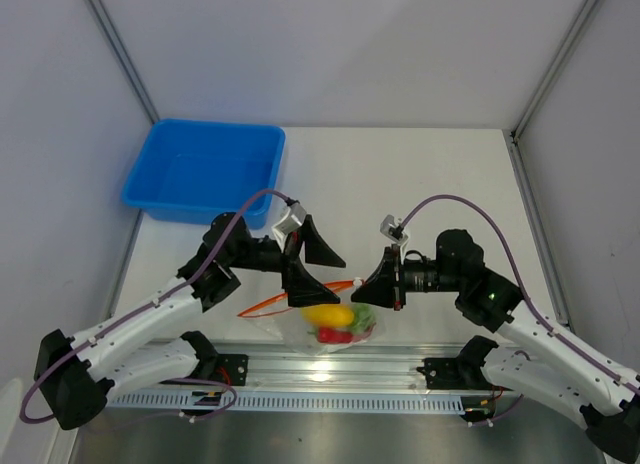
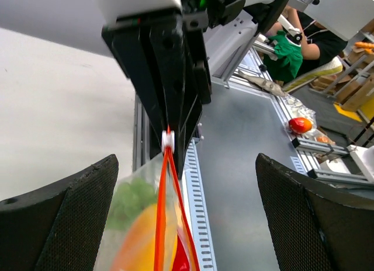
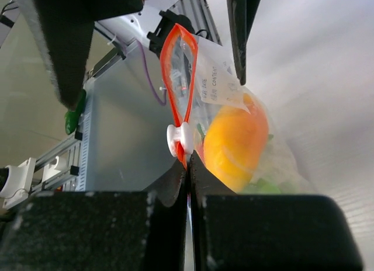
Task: Place the food in the zip-top bag and seal the zipper
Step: Zip the zipper food storage bag at the center of the board.
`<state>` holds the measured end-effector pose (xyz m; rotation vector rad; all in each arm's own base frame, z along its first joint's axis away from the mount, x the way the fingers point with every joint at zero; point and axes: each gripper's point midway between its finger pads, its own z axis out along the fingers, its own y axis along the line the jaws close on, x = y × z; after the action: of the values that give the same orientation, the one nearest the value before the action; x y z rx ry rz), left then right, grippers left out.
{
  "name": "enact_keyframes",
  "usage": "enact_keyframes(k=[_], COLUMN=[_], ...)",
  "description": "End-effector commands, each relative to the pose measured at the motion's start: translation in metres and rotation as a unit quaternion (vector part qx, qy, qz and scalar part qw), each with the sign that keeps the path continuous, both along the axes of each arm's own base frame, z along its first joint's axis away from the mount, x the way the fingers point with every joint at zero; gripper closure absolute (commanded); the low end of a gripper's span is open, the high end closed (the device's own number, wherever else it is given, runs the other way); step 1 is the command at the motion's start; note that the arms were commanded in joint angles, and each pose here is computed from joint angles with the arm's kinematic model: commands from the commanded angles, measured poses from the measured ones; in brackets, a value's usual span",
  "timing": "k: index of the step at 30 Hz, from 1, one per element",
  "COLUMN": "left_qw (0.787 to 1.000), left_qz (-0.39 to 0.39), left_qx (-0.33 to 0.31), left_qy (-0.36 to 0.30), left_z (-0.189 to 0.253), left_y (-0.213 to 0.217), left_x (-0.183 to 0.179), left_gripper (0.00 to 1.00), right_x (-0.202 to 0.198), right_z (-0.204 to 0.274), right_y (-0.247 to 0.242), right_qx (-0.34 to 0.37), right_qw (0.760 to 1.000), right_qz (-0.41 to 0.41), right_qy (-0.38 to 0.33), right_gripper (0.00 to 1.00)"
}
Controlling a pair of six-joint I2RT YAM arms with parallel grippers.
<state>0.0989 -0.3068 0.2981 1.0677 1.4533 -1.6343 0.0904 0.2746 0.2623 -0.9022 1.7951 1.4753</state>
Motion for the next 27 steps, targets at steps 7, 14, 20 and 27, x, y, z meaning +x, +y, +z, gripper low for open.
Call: enact_keyframes(k=[7,14,20,27], left_qw=[0.998,0.999,0.999,1.0], left_qz=[0.033,0.022,0.018,0.005], left_qx=[-0.007,0.003,0.005,0.005], left_qy=[-0.044,-0.031,-0.026,-0.02], left_z=[0.018,0.009,0.002,-0.001], left_y=[-0.017,-0.022,-0.023,-0.024], left_x=[0.017,0.016,0.012,0.007], left_gripper=[0.04,0.37,0.43,0.57], right_x=[-0.011,-0.008,-0.006,-0.001], right_z=[0.019,0.022,0.02,0.02], right_y=[0.012,0.012,0.014,0.015], right_qx=[0.025,0.023,0.02,0.018], right_qw=[0.999,0.999,0.999,1.0], right_qz=[0.026,0.014,0.01,-0.006], right_qy=[-0.02,-0.024,-0.022,-0.022], right_gripper=[1.0,1.0,1.0,1.0])
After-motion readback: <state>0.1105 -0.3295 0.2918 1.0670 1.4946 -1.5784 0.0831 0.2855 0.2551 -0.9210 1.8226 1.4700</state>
